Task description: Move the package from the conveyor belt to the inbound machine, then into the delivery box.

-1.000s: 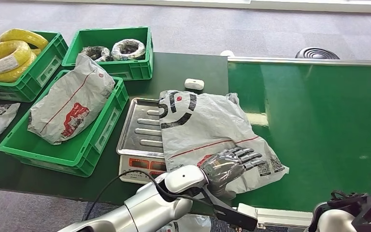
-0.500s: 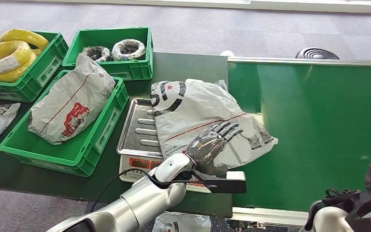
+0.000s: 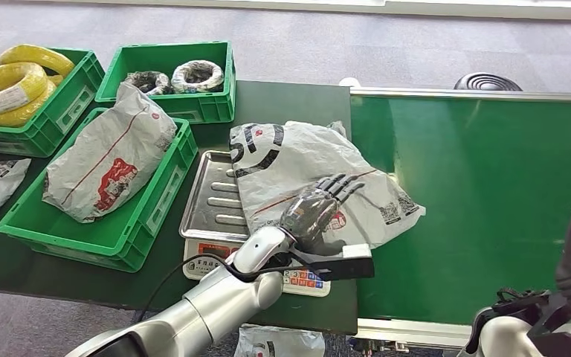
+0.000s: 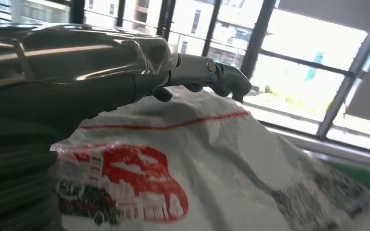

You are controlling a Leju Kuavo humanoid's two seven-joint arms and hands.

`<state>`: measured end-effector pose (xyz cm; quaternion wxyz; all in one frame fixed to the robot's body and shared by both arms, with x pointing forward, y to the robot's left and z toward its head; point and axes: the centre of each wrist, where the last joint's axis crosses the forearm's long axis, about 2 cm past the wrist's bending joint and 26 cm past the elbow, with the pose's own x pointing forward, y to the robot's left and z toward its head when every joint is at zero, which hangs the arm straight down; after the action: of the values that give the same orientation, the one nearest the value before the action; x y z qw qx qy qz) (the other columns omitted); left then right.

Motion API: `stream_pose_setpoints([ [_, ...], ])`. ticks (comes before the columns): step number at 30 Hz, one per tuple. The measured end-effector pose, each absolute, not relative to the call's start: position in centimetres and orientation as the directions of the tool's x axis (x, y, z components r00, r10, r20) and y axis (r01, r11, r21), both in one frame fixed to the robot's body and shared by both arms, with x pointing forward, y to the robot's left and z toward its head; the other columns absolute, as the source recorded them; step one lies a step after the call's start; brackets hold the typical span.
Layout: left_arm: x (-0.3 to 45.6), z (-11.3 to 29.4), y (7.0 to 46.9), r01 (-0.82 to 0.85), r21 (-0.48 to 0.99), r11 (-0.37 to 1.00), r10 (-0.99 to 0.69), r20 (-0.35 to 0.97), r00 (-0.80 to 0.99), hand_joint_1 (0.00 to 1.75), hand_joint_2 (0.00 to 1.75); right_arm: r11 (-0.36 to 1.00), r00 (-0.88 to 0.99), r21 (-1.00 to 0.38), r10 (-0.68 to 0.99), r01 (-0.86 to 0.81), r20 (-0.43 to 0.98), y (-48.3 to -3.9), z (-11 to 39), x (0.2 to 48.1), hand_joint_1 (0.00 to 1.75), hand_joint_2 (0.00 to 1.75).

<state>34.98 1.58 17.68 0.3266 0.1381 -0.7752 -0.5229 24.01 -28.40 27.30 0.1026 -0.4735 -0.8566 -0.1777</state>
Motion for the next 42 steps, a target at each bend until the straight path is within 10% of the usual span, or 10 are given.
stream_pose_setpoints([
  [2, 35.6, 18.4, 1.9, 0.074, 0.891, 0.449, -0.592, 0.358, -0.722, 0.00, 1.75, 0.492, -0.533, 0.207, 0.772, 0.846, 0.346, -28.3, 27.3, 24.1, 0.00, 1.75],
  [6, 36.5, 19.4, 2.1, -0.041, 0.930, 0.365, -0.687, 0.239, -0.686, 1.54, 1.75, 0.498, -0.539, 0.207, 0.768, 0.842, 0.345, -28.2, 27.3, 24.4, 0.00, 1.75],
  [7, 36.6, 19.4, 2.0, -0.051, 0.946, 0.319, -0.706, 0.201, -0.679, 1.62, 1.75, 0.499, -0.540, 0.206, 0.768, 0.842, 0.345, -28.1, 27.3, 24.5, 0.00, 1.75],
  [14, 36.1, 17.9, 1.9, -0.025, 0.993, 0.115, -0.749, 0.070, -0.659, 1.67, 1.75, 0.504, -0.542, 0.202, 0.764, 0.840, 0.350, -28.0, 27.2, 24.6, 0.00, 1.75],
  [33, 36.0, 17.0, 2.2, -0.015, 0.996, 0.086, -0.744, 0.055, -0.666, 1.73, 1.75, 0.518, -0.558, 0.211, 0.750, 0.829, 0.355, -27.7, 27.2, 24.7, 0.00, 1.75],
  [36, 36.2, 17.2, 2.3, -0.011, 0.988, 0.157, -0.734, 0.109, -0.670, 1.60, 1.75, 0.520, -0.560, 0.210, 0.748, 0.828, 0.356, -27.7, 27.2, 24.8, 0.00, 1.75],
  [40, 36.7, 18.1, 2.6, -0.018, 0.956, 0.291, -0.722, 0.207, -0.660, 0.00, 1.75, 0.522, -0.562, 0.210, 0.746, 0.827, 0.358, -27.6, 27.2, 24.8, 0.00, 1.75],
  [42, 37.1, 18.6, 2.9, -0.020, 0.936, 0.351, -0.717, 0.254, -0.649, 0.00, 1.75, 0.523, -0.562, 0.210, 0.746, 0.826, 0.357, -27.6, 27.2, 24.9, 0.00, 1.75],
])
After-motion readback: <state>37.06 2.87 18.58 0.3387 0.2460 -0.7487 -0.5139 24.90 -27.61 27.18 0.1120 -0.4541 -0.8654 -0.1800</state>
